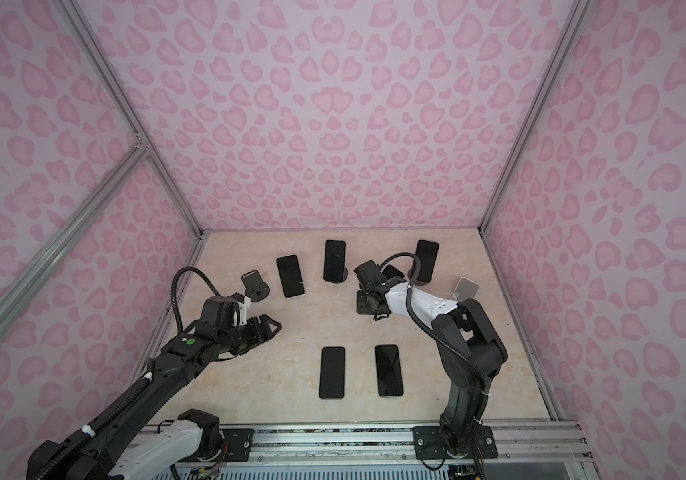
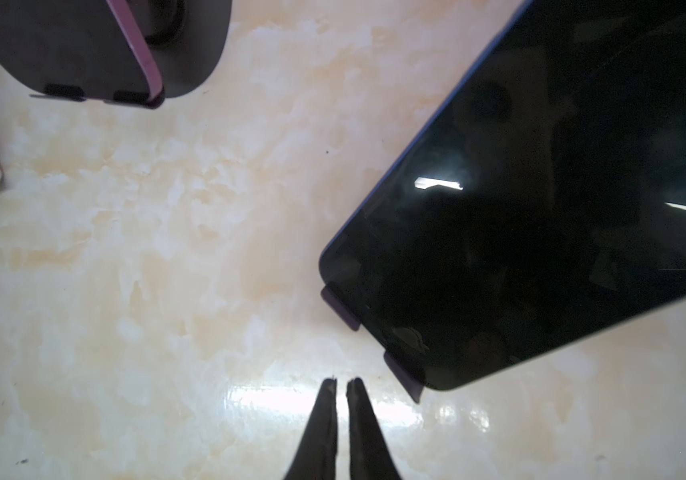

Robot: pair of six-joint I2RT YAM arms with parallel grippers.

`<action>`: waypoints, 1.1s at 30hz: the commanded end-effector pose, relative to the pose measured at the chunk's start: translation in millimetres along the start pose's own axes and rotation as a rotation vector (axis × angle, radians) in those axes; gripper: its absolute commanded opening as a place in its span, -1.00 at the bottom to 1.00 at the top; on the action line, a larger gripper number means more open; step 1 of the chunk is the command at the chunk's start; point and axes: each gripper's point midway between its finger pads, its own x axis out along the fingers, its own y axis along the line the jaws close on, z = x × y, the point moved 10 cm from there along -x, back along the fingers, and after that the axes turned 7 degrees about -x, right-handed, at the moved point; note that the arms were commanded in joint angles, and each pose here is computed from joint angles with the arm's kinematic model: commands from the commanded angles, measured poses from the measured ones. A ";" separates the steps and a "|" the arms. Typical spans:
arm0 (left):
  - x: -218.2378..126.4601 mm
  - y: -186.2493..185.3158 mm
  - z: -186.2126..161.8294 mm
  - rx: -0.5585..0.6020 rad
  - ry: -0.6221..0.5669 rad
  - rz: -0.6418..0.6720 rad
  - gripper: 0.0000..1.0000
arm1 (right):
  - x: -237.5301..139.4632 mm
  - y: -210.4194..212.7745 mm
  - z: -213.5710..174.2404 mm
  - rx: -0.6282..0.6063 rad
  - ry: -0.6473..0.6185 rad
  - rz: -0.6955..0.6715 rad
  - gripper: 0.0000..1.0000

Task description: Remove the phone from the phone stand

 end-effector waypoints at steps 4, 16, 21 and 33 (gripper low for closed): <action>-0.2 -0.6 -1.4 0.007 0.001 -0.018 0.62 | 1.2 -3.4 -1.1 -0.025 0.008 -0.044 -0.75; -3.0 -3.9 -3.4 0.027 0.002 -0.036 0.82 | 4.4 -5.0 -2.3 -0.030 0.020 -0.059 -0.73; -5.8 -4.7 -4.1 0.029 -0.004 -0.043 0.96 | 4.5 -5.2 -2.7 -0.037 0.024 -0.056 -0.73; -6.8 -8.0 -3.7 0.016 0.002 -0.067 0.96 | 8.6 -6.9 -5.3 -0.021 0.029 -0.052 -0.74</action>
